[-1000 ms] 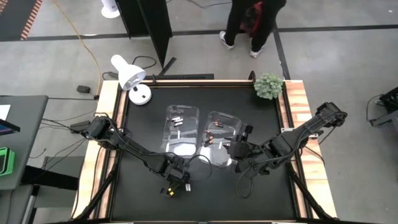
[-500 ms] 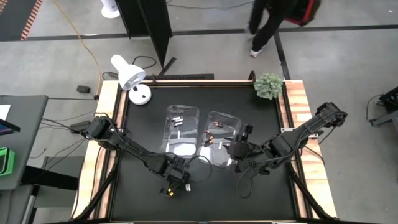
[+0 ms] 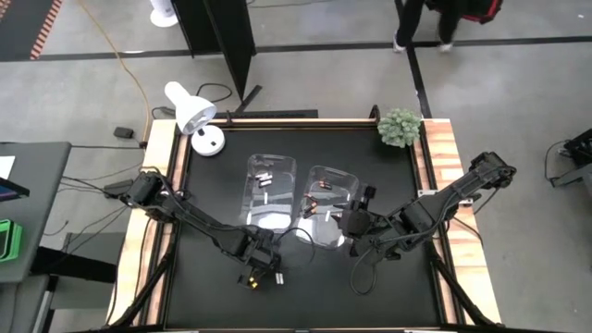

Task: Sort batteries
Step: Put the white battery into the left transparent bin

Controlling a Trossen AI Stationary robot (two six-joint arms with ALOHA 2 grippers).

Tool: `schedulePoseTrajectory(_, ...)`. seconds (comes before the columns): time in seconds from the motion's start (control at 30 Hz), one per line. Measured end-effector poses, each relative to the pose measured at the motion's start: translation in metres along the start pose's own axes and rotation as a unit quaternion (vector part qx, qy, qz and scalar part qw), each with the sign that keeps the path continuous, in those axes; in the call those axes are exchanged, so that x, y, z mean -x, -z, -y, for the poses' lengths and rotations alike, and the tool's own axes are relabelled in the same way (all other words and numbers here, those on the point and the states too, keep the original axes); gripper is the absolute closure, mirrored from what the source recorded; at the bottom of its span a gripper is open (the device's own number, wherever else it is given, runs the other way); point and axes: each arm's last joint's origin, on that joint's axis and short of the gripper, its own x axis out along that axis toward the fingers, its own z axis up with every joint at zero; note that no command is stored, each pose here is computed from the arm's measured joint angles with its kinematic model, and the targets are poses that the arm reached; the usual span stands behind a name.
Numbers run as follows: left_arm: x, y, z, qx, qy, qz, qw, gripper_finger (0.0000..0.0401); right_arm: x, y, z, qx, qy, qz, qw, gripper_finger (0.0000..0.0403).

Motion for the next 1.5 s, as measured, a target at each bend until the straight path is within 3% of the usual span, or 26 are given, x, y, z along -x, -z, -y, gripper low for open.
schedulePoseTrajectory(0.97, 0.005, 0.0, 0.0, 0.0, 0.0, -0.001, 1.0, 0.038, 0.0, 0.0, 0.0, 0.0, 0.0, 0.0, 1.0, 0.0271)
schedulePoseTrajectory(1.5, 0.042, -0.002, -0.003, 0.005, 0.002, 0.046, 0.999, 0.038, 0.0, 0.0, 0.0, 0.001, 0.0, 0.0, 1.0, 0.0271)
